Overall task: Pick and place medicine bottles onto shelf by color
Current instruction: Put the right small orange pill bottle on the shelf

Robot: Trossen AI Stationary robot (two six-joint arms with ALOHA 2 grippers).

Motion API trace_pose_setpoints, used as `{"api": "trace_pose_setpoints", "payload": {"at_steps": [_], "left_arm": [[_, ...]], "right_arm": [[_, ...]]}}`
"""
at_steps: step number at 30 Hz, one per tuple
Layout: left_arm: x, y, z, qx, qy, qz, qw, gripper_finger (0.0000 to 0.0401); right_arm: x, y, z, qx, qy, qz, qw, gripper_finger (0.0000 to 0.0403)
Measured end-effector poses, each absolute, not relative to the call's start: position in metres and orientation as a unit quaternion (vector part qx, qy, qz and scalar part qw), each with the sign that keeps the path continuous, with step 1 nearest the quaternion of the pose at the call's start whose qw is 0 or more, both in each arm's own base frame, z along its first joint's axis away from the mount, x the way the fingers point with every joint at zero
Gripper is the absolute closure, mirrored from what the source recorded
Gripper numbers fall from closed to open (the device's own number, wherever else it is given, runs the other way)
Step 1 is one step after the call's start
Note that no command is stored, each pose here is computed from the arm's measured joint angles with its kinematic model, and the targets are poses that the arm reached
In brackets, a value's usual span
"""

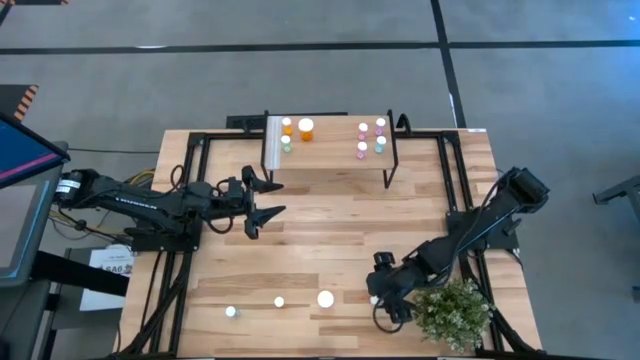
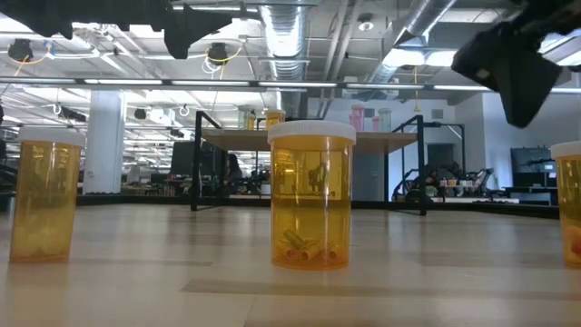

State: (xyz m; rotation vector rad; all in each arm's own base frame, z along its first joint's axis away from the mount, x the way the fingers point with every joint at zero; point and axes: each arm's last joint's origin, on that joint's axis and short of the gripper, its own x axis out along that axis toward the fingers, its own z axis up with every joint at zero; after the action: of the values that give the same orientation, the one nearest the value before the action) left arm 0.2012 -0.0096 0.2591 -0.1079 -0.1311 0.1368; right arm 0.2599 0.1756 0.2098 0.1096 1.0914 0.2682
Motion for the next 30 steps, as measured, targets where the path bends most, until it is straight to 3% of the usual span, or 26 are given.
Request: {"api": "trace_pose_setpoints", "payload": {"at_steps": [16, 30], "left_arm": [[0.201, -0.01, 0.258, -0.054, -0.061, 0.069, 0.994, 0.0124], [0.201, -0.009, 0.257, -0.061, -0.057, 0.078, 0.993, 0.0124]], "right_arm": [[0.267, 0.183, 0.178, 0.032, 0.554, 0.112, 0.824, 0.0098], [0.269, 0.184, 0.177, 0.033, 0.549, 0.114, 0.827, 0.0201]]}}
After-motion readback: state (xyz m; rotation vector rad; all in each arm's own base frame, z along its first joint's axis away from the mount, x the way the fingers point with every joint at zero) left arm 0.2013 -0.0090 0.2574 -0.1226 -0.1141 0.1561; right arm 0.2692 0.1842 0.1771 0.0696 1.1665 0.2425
